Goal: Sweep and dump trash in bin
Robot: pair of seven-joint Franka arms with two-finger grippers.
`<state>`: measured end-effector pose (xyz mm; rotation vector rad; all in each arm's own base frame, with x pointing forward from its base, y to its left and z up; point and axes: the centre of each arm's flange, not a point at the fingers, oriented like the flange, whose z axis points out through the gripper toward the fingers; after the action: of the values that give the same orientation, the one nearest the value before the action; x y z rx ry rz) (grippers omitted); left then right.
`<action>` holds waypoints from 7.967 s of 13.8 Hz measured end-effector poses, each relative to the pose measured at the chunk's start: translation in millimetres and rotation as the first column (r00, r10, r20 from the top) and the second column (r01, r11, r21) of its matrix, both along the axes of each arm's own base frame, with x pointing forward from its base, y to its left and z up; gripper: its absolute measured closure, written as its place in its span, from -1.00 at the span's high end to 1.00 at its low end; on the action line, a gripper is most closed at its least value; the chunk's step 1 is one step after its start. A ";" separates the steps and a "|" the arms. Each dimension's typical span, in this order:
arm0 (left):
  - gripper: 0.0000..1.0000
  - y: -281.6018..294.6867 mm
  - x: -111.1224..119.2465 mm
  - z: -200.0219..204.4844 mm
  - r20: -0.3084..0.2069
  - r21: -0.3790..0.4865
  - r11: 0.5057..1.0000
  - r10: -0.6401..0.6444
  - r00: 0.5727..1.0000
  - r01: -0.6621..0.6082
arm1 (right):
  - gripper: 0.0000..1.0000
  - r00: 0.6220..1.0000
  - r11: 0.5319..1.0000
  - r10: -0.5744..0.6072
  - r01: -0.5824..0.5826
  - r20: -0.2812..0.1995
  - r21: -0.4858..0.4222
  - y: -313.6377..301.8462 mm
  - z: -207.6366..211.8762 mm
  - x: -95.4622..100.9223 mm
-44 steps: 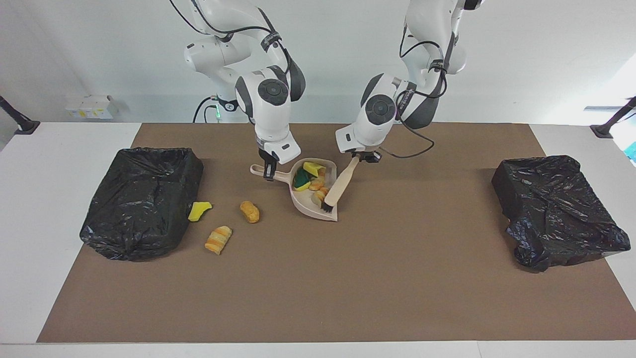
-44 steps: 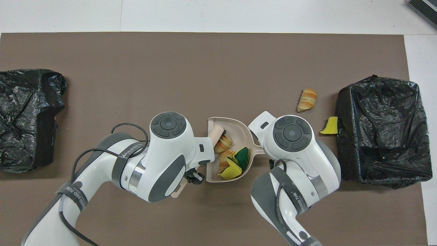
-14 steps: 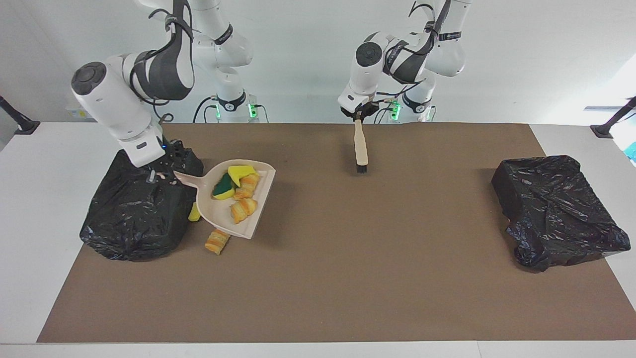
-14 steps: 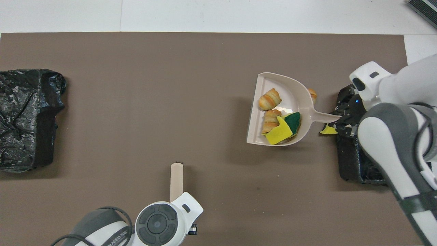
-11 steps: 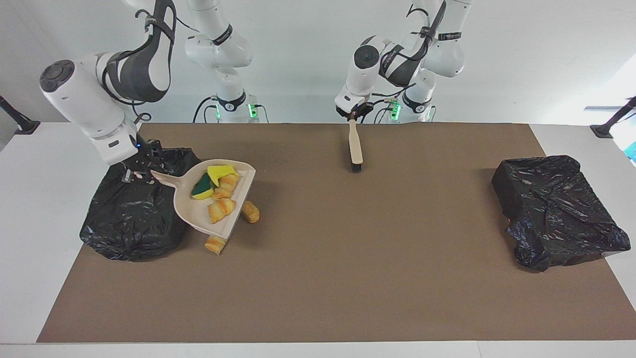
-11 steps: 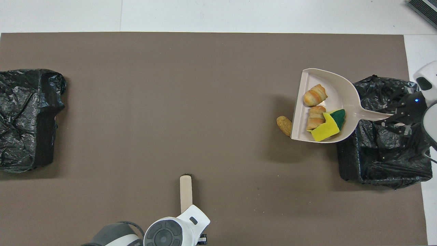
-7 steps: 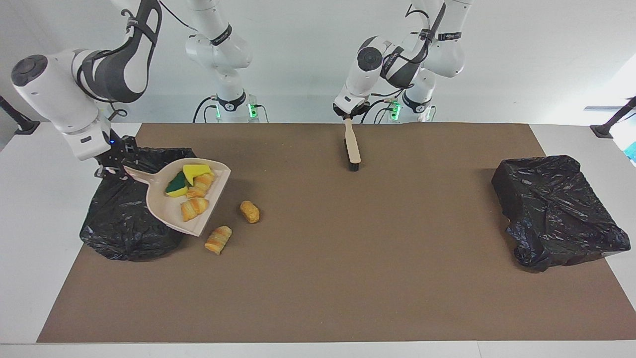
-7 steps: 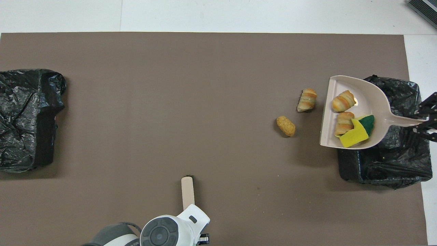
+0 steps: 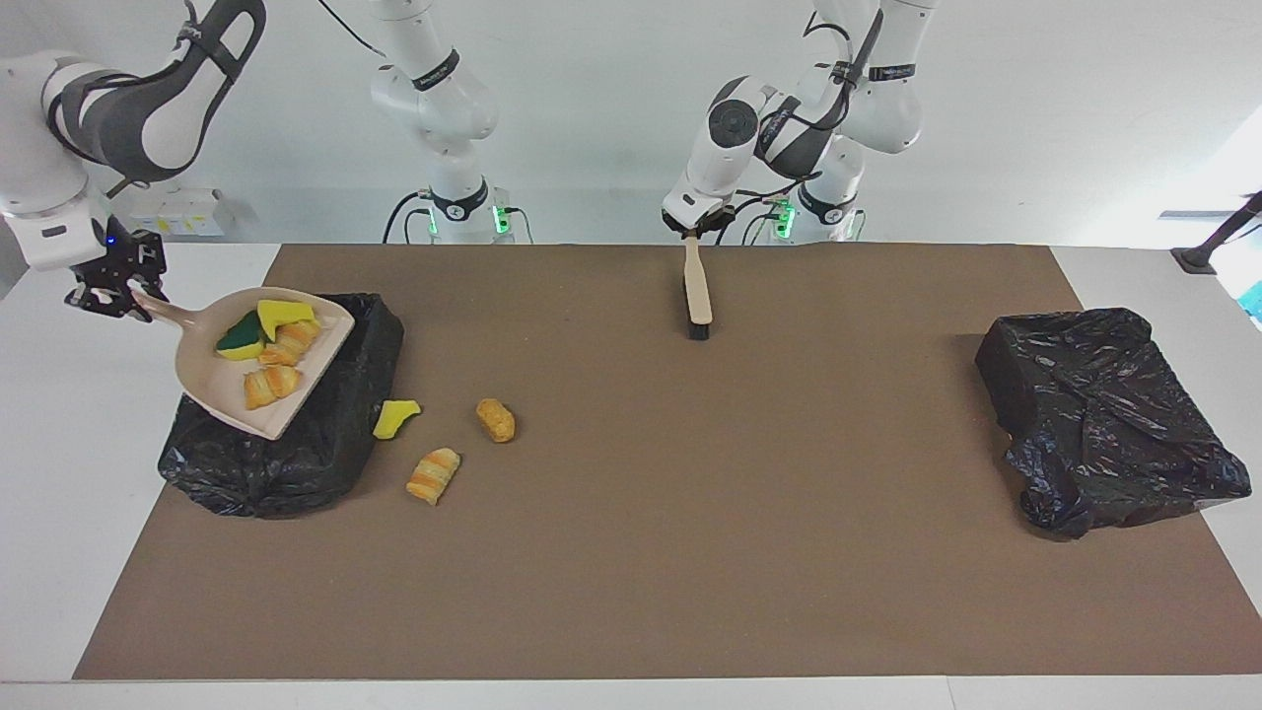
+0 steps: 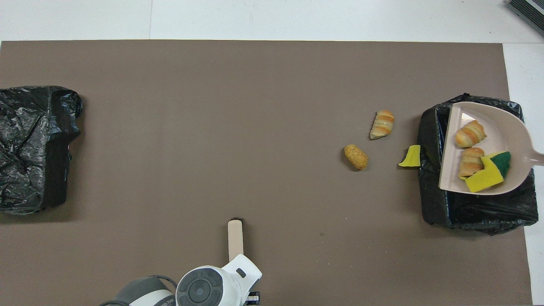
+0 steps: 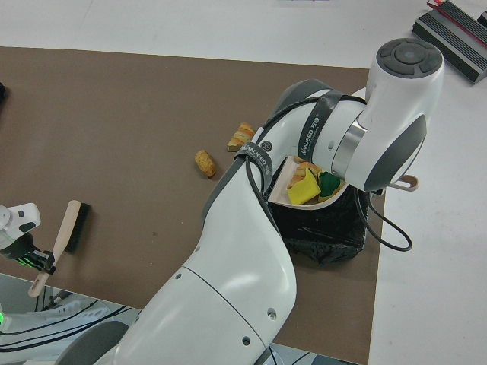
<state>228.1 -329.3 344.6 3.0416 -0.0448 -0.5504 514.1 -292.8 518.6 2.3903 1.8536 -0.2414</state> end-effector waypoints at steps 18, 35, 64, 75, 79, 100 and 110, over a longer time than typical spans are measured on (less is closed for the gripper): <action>1.00 123.5 190.4 200.7 0.173 -0.051 0.997 0.065 0.983 -0.057 | -0.38 0.999 0.826 0.025 -0.039 -0.033 -0.562 144.6 81.0 -0.8; 1.00 207.3 309.7 240.8 0.331 0.087 0.992 -0.116 0.936 0.092 | -0.38 0.993 0.794 0.110 -0.117 -0.049 -0.596 143.7 88.3 6.2; 1.00 257.2 312.2 266.6 0.296 0.081 0.967 -0.253 0.921 0.240 | -0.38 0.604 0.607 -0.794 0.792 0.066 0.058 377.3 17.4 15.1; 1.00 253.7 309.5 270.0 0.301 0.082 0.965 -0.261 0.917 0.248 | -0.38 0.325 0.319 -0.946 0.930 -0.007 0.185 593.5 -66.9 31.6; 1.00 255.5 309.9 270.2 0.303 0.082 0.966 -0.257 0.918 0.244 | -0.38 0.258 0.249 -0.966 0.945 -0.013 0.211 677.6 -112.0 28.8; 1.00 257.3 311.1 270.9 0.313 0.085 0.978 -0.209 0.926 0.192 | 1.00 0.183 0.160 -0.982 0.943 -0.054 0.292 754.2 -141.8 30.8; 1.00 267.0 312.1 269.8 0.310 0.085 0.981 -0.190 0.931 0.172 | 1.00 0.119 0.113 -0.993 0.970 -0.013 0.215 815.9 -130.3 -122.1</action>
<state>540.2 -62.3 614.4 3.1668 -0.3315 -0.0623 392.1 523.2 388.3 3.2125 -0.2032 0.0321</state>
